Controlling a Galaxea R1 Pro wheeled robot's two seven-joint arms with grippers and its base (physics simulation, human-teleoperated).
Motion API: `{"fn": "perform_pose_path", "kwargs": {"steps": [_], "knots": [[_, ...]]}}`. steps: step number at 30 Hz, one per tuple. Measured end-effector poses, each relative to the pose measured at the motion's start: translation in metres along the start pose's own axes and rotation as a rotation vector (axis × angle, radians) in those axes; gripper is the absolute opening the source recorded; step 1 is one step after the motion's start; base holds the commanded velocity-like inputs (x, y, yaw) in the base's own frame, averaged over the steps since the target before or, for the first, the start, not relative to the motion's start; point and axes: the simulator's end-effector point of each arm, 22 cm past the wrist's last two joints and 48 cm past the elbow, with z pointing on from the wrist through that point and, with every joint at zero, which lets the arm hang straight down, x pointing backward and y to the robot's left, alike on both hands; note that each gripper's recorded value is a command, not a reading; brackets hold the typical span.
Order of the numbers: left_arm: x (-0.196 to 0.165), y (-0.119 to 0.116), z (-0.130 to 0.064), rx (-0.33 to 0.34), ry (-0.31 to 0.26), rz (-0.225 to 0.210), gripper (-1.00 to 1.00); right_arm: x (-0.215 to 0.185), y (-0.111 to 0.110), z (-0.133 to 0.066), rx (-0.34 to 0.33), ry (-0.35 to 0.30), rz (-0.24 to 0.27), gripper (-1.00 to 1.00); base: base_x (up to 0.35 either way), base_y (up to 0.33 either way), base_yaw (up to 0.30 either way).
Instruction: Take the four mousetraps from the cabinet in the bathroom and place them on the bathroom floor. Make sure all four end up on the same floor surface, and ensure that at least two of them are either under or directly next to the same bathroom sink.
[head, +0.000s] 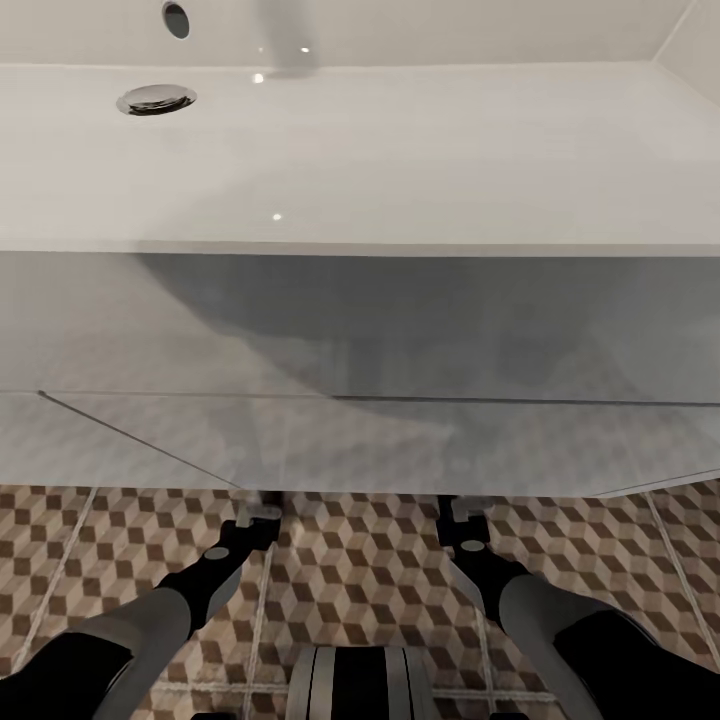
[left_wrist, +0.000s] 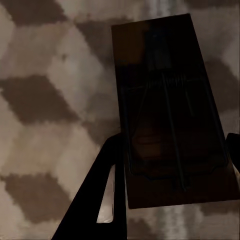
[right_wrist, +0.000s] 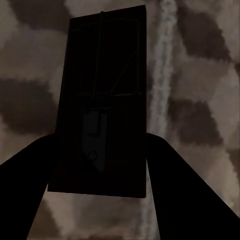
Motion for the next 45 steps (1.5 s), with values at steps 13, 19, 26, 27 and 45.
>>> {"fn": "perform_pose_path", "kwargs": {"steps": [13,19,26,27,45], "knots": [[-0.003,-0.009,-0.001,0.011,-0.026,0.001,-1.0,0.001,-0.001,0.0,0.0,0.001,-0.001,-1.0,0.0,0.0,0.0],[-0.009,-0.008,-0.001,0.007,-0.056,-0.001,-1.0,0.001,-0.001,0.0,0.0,0.001,-0.001,-1.0,0.0,0.0,0.0],[-0.01,-0.006,-0.001,0.004,-0.058,-0.001,-1.0,0.001,0.001,0.0,-0.007,0.001,-0.001,-1.0,0.0,0.0,0.0],[-0.01,-0.006,-0.001,0.004,-0.058,-0.001,-1.0,0.001,0.002,0.0,-0.014,0.001,0.0,-1.0,0.0,0.0,0.0],[-0.01,-0.006,-0.001,0.002,-0.059,-0.001,-1.0,0.001,0.008,0.0,-0.038,0.002,0.002,-1.0,0.0,0.0,0.0]]}}
